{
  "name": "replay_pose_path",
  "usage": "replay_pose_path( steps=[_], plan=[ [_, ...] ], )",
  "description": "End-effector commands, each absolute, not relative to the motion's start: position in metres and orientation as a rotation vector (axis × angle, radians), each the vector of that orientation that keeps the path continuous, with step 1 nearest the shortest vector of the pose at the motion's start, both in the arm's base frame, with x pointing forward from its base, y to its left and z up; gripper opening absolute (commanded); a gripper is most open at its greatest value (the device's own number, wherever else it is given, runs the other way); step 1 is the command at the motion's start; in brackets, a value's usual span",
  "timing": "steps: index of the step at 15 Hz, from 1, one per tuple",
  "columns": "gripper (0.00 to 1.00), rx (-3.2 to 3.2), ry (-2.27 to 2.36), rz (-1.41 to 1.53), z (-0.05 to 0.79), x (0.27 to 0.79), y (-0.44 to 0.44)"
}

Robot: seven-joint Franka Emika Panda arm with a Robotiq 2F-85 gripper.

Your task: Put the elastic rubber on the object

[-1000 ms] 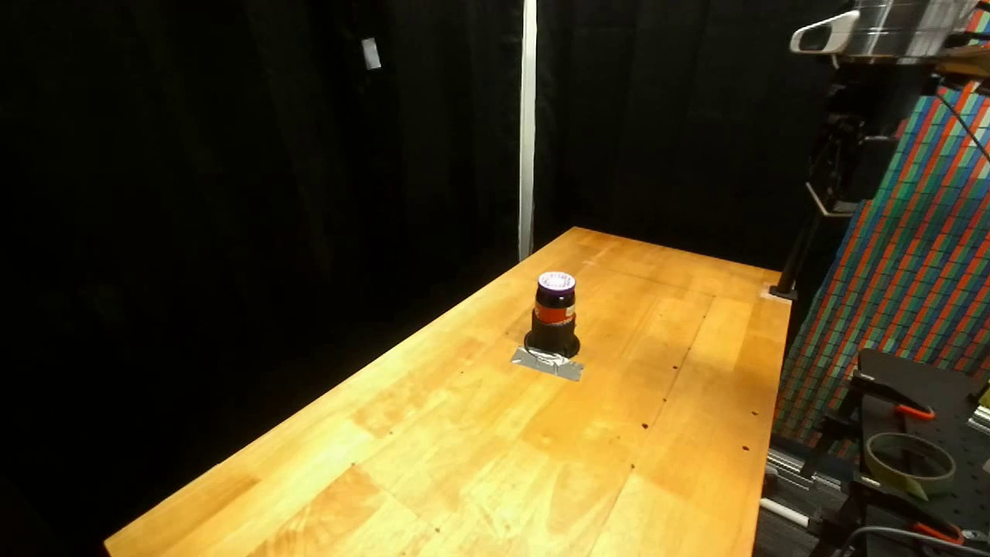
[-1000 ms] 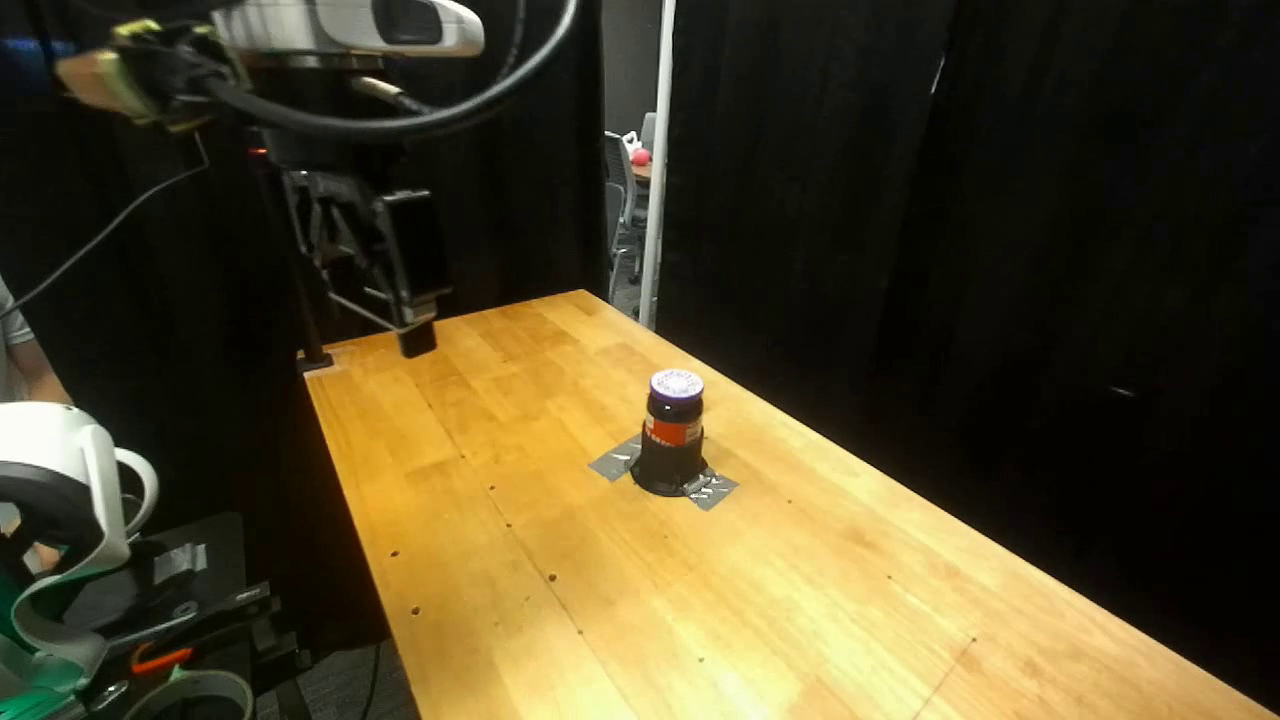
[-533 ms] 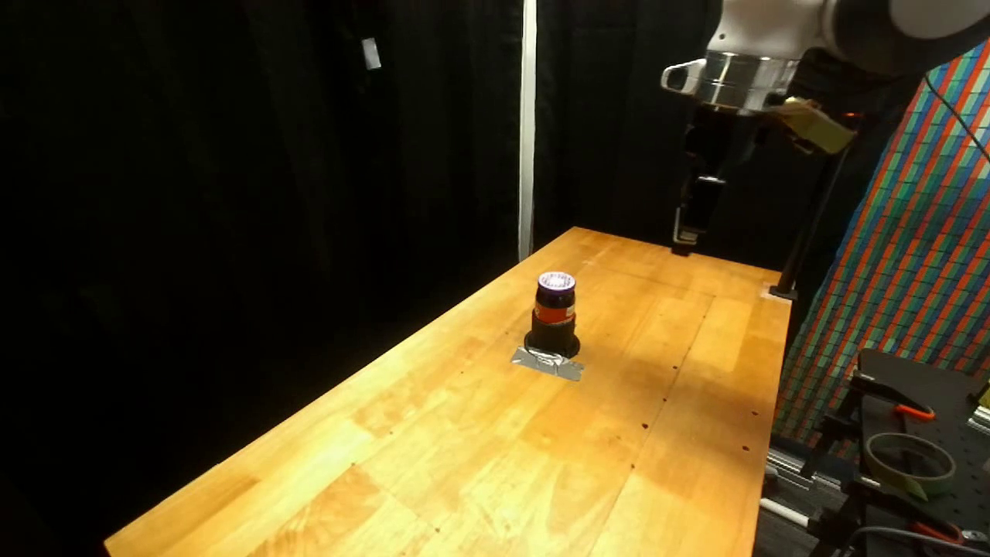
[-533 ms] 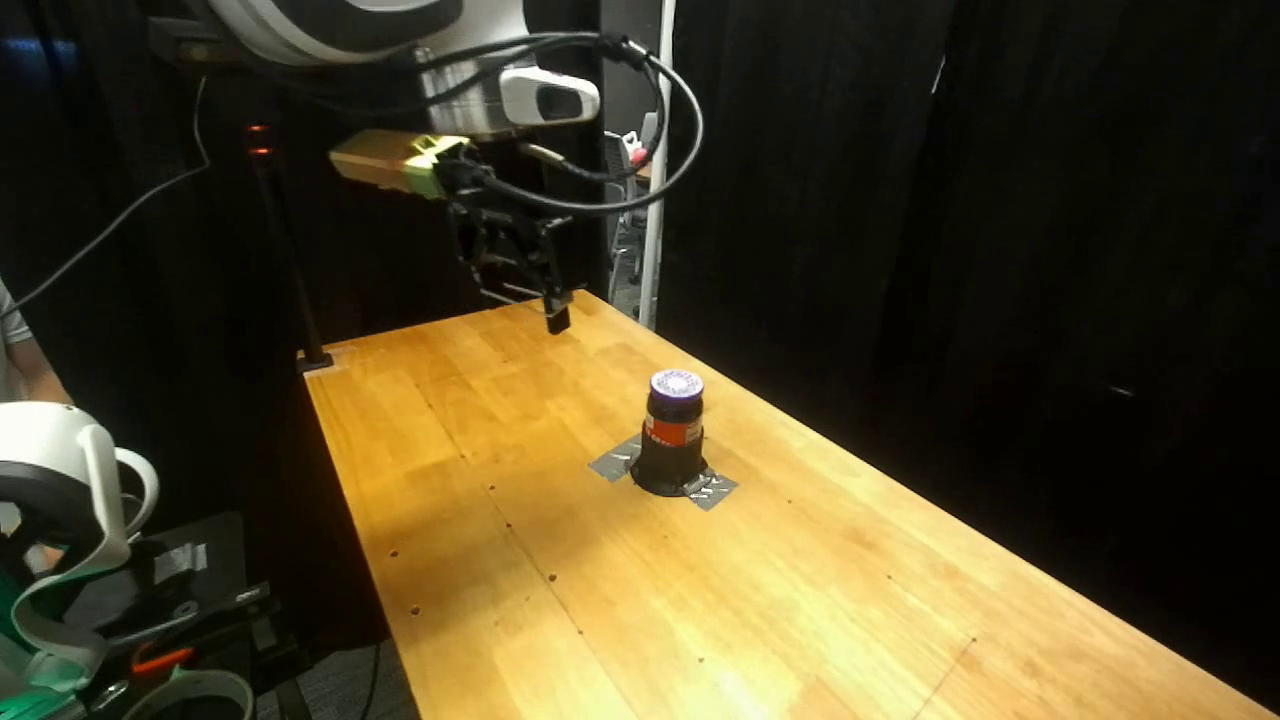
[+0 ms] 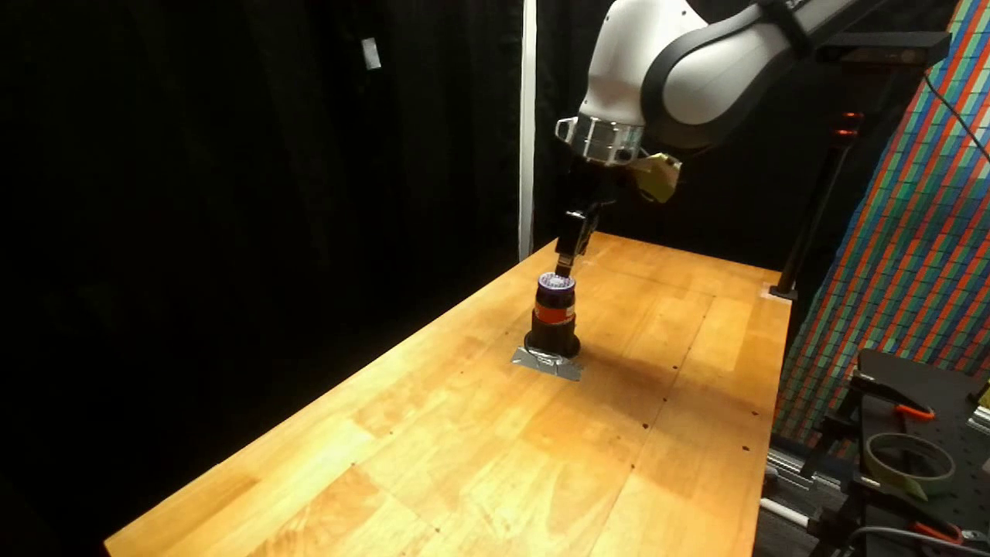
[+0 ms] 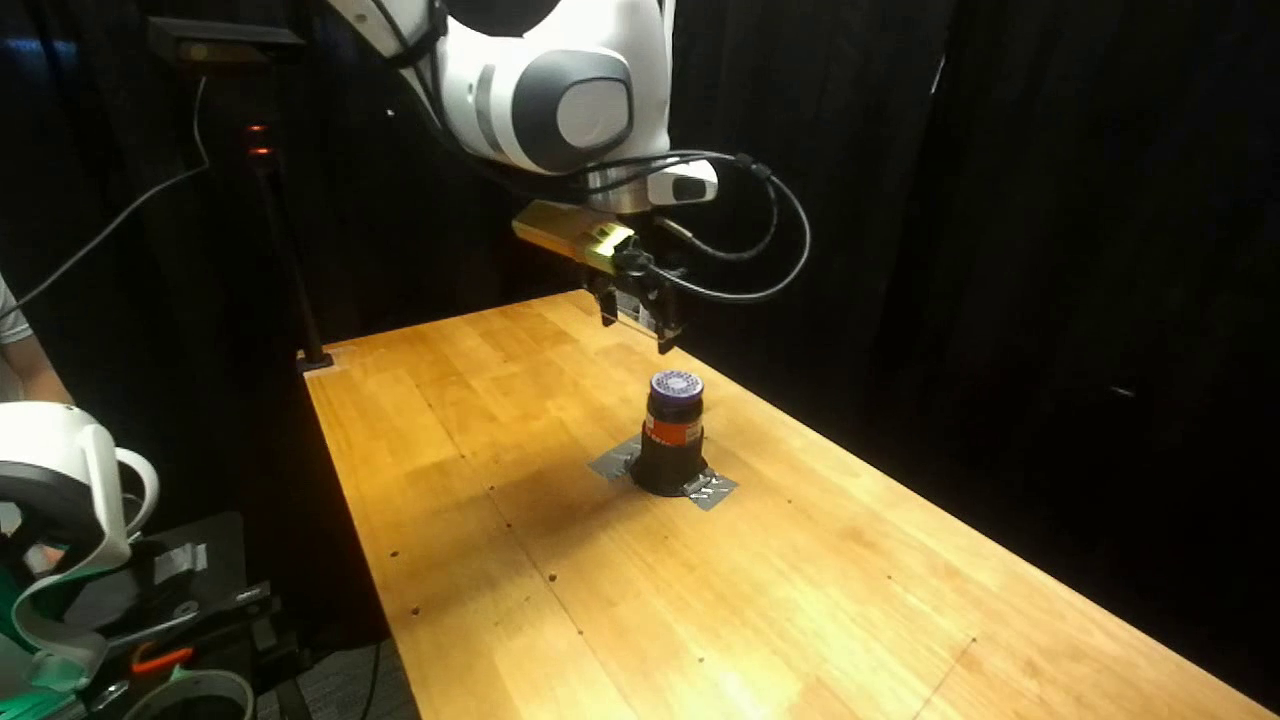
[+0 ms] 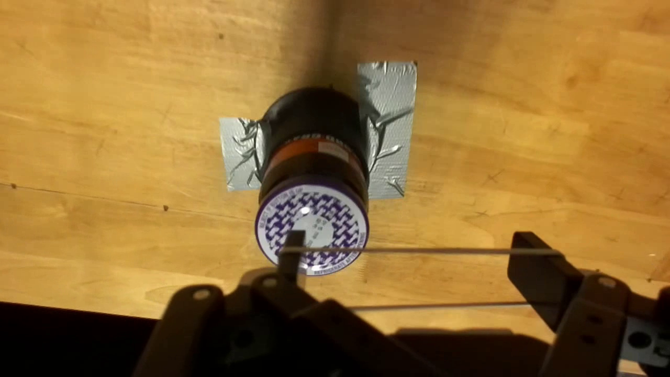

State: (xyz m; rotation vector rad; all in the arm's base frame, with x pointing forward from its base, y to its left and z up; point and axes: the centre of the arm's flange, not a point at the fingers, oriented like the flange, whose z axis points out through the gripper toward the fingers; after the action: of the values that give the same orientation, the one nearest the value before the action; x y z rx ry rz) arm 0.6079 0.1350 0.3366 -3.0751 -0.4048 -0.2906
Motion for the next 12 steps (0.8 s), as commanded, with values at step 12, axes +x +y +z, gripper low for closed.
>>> replay_pose_path(
  steps=[12],
  plan=[
    [1.00, -3.124, -0.380, -0.085, 0.288, 0.711, 0.108]
  ],
)
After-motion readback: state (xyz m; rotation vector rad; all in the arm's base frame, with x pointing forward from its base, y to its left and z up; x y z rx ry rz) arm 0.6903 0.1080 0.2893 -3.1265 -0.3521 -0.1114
